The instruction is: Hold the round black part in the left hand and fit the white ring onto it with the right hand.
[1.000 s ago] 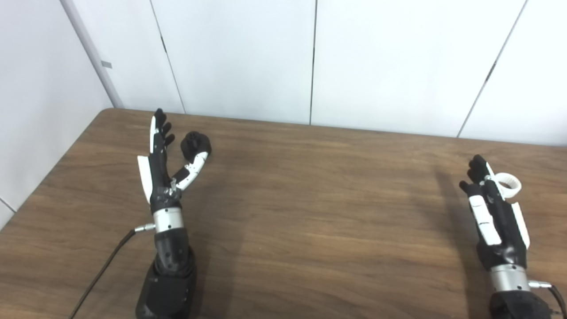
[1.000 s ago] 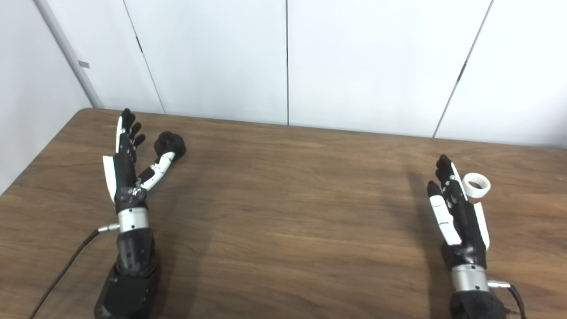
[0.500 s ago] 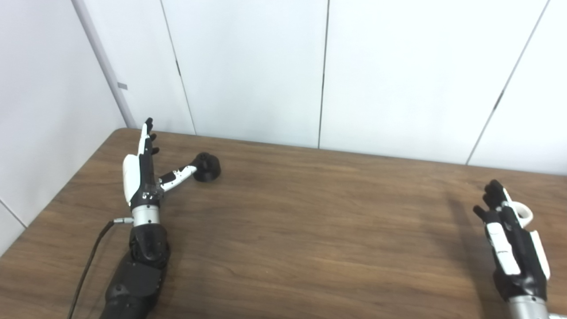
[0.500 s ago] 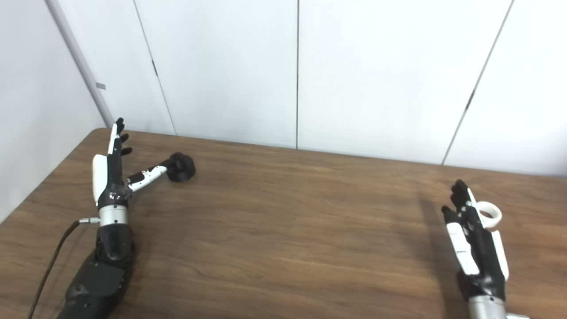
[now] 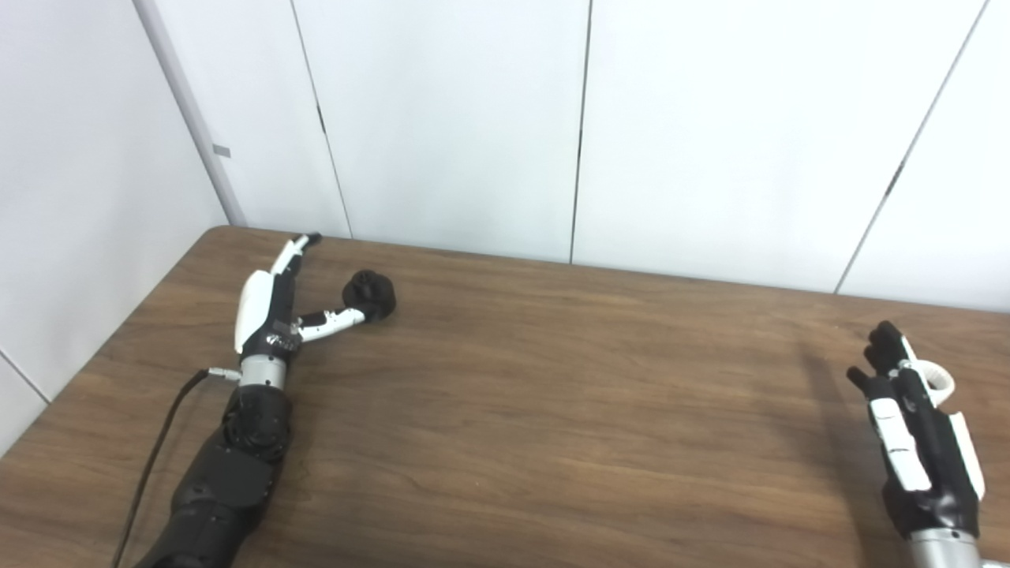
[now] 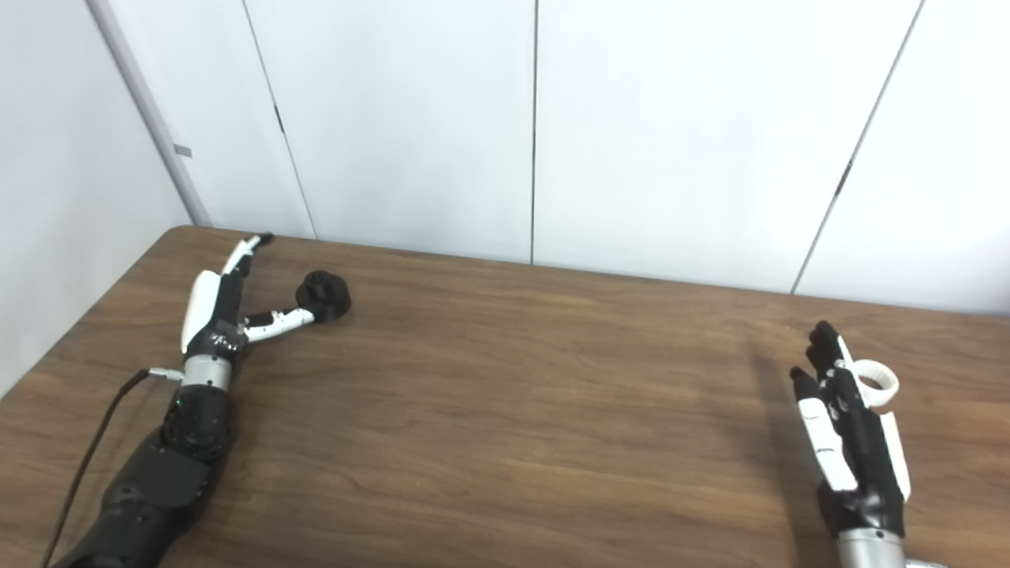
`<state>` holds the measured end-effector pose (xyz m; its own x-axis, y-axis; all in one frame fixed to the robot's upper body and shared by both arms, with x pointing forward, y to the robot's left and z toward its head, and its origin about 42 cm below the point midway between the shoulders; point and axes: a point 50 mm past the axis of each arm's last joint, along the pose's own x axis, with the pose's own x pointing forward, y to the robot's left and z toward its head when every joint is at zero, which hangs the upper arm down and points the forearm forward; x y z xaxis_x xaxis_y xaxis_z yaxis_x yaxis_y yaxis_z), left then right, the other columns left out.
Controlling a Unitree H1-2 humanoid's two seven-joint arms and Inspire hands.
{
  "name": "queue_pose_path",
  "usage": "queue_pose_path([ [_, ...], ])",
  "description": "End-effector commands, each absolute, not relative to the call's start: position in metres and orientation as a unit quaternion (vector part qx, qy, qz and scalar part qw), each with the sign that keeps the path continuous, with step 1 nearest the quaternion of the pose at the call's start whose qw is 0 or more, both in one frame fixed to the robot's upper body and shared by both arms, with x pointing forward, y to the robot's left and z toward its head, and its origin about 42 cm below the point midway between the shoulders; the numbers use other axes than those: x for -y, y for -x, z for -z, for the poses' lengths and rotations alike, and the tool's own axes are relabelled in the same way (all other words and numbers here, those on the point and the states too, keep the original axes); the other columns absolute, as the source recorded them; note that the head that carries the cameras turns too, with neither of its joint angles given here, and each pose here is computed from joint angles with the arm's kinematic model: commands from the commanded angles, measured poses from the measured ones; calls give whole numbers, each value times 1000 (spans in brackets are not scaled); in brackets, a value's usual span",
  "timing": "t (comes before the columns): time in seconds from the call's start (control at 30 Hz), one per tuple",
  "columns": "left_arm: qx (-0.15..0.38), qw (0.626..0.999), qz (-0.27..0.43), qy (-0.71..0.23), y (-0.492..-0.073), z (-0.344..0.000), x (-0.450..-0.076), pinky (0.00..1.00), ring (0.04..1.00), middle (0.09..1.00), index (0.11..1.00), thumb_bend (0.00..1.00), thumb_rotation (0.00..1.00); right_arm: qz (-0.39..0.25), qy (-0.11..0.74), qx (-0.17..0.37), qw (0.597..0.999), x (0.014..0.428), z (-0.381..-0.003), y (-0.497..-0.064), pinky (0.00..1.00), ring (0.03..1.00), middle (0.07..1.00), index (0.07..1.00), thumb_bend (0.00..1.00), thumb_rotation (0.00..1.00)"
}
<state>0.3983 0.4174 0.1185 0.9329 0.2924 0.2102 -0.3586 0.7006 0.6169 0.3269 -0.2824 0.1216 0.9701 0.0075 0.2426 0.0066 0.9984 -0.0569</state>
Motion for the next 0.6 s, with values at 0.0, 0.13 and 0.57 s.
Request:
queue_pose_path([
  [0.0,21,918,-159,-363,-390,-112,-430,902,968,971,896,981,310,9,20,70,997,286,-86,-303,910,970,967,952,340,715],
  [0.13,11,913,-126,-387,-393,-118,-434,890,971,971,895,1000,345,8,16,71,997,287,-87,-303,925,978,972,956,333,725],
  [0.57,-3,902,-75,-426,-406,-127,-444,875,955,947,876,1000,387,10,33,73,997,286,-86,-303,886,953,955,940,312,724],
])
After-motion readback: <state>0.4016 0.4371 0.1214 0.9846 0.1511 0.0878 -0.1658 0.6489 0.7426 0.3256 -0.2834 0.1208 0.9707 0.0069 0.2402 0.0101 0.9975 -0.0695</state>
